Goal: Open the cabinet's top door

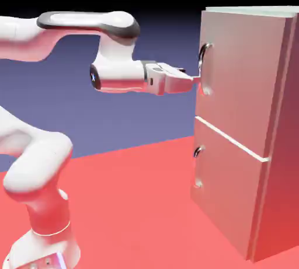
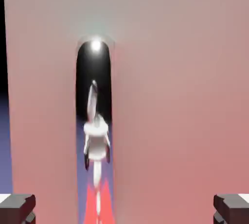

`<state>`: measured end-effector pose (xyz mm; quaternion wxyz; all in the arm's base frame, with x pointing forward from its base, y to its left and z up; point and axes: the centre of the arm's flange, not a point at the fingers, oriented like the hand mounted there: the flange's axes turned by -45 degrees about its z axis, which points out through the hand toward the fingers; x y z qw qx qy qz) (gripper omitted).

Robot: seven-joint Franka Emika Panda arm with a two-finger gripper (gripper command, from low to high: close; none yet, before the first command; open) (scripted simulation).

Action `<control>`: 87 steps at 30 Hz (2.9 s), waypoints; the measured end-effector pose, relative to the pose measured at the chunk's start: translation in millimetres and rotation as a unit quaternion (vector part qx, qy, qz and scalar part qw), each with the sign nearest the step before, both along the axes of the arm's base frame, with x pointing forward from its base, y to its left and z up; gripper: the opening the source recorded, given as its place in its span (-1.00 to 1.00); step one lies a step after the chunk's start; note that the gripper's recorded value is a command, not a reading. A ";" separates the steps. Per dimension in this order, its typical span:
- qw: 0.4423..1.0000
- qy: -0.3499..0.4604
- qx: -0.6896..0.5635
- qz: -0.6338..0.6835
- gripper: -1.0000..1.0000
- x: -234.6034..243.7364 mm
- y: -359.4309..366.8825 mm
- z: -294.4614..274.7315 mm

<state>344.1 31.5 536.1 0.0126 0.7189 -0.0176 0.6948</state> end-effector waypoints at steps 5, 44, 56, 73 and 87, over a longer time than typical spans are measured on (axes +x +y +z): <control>1.000 -0.017 -0.005 -0.008 0.00 14.7 11.2 -0.3; 0.971 -0.018 -0.001 0.239 -1.00 -66.7 -87.1 -0.3; 0.944 -0.017 0.002 0.330 -1.00 -97.4 -137.2 -0.5; 0.846 -0.016 0.006 0.533 -1.00 -128.6 -272.1 -0.5; 0.733 -0.015 0.009 0.680 -1.00 -107.7 -384.8 -0.5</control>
